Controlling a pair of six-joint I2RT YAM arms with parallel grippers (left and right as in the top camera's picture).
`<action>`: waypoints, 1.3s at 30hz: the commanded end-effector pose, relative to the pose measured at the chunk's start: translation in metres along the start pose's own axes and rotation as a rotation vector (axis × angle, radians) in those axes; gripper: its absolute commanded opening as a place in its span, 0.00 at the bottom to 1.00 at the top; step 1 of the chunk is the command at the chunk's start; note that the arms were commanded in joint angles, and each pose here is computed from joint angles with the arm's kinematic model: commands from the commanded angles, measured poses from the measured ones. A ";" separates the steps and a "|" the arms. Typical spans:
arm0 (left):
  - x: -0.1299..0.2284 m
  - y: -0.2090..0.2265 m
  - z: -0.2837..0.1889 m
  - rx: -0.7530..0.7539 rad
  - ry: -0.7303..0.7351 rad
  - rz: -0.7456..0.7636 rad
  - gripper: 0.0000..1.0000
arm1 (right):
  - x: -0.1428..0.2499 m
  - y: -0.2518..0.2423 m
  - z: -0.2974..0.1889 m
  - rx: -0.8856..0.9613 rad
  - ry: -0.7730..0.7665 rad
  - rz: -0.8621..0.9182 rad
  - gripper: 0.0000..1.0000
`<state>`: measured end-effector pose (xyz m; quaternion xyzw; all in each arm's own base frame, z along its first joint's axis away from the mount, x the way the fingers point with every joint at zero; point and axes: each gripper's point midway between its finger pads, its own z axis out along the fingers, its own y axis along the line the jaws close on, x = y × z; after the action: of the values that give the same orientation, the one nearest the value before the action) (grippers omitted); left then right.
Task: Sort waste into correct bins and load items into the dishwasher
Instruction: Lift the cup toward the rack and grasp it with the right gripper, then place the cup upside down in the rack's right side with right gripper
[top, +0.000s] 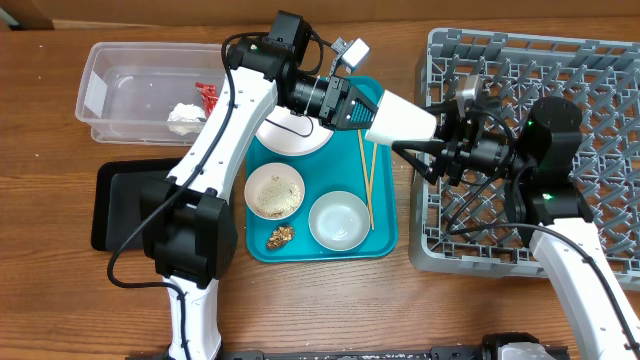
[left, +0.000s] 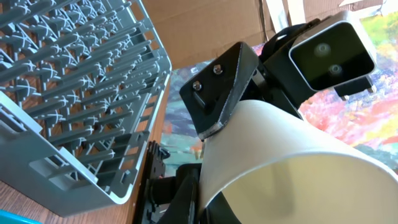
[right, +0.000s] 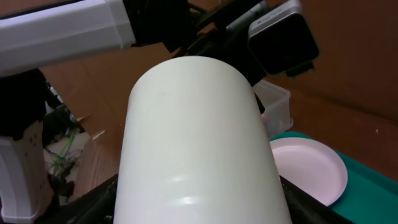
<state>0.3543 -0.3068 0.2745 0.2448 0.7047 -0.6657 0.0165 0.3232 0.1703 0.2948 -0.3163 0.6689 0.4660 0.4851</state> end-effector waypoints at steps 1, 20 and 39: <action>-0.003 -0.005 0.000 0.003 -0.002 0.053 0.04 | -0.010 0.012 0.000 -0.049 -0.008 -0.039 0.70; -0.002 -0.001 0.000 -0.024 0.001 0.050 0.04 | -0.018 0.013 0.000 -0.051 -0.031 -0.093 0.71; 0.004 0.095 -0.043 -0.616 0.003 -0.092 0.53 | 0.011 -0.010 -0.001 0.076 0.045 0.100 0.45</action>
<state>0.3698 -0.2983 0.2257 0.2359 0.8022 -0.5476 0.0319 0.3263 0.1667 0.2751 -0.2770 0.7084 0.4657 0.4523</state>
